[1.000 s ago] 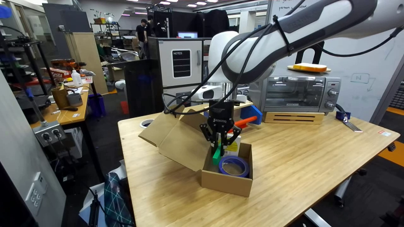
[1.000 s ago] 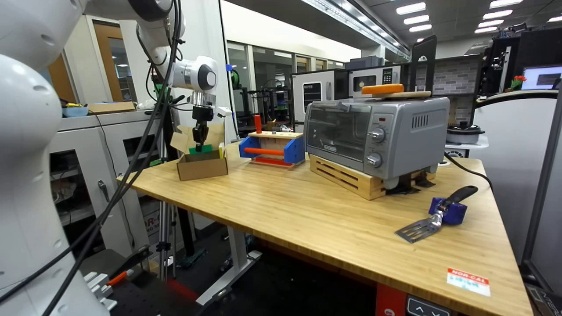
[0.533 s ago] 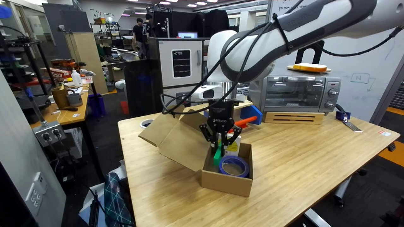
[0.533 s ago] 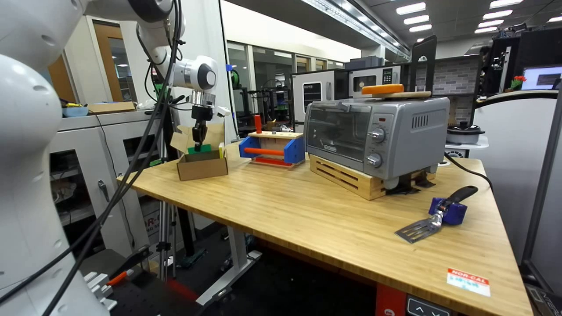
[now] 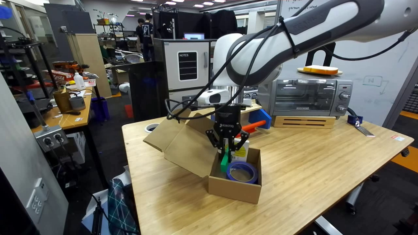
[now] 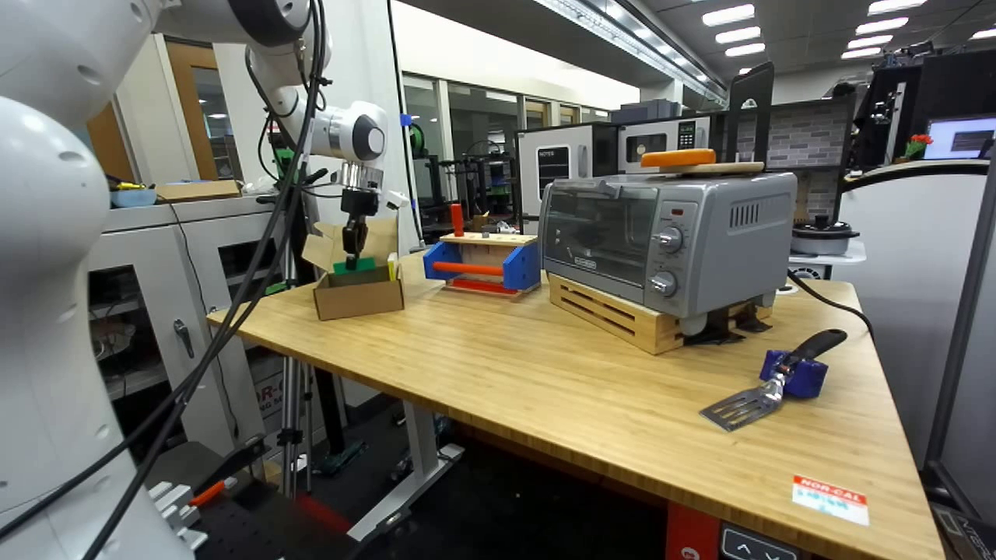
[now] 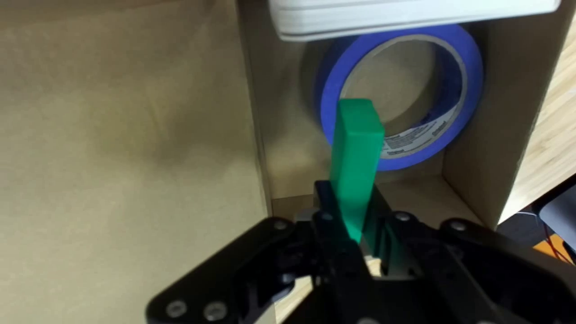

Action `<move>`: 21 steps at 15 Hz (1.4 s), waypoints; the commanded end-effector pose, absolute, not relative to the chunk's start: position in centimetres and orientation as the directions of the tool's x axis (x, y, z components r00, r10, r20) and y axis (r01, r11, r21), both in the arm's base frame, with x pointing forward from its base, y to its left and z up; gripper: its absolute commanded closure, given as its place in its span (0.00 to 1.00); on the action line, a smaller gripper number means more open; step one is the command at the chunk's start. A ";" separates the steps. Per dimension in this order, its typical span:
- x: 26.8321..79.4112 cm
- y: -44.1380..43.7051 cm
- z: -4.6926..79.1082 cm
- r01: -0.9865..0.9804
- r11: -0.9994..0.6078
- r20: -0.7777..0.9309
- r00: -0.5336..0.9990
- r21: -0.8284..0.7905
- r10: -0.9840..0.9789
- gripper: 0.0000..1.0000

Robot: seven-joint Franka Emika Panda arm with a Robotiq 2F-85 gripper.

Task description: Place the book, blue masking tape, and green block in the box

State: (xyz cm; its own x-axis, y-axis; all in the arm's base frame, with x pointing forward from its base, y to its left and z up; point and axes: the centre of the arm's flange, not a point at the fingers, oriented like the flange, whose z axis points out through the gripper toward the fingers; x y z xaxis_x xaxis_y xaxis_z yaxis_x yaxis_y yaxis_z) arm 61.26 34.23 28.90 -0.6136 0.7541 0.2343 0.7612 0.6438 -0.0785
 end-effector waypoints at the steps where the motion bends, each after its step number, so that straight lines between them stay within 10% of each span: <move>1: 62.3 34.7 29.3 0.741 0.668 0.251 -0.634 -0.075 0.732 0.80; 2: 62.4 34.8 29.5 0.740 0.668 0.250 -0.635 -0.074 0.731 0.56; 12: 62.2 33.6 30.0 0.754 0.652 0.250 -0.619 -0.073 0.744 0.03; 21: 61.9 32.9 29.4 0.751 0.652 0.260 -0.612 -0.104 0.747 0.00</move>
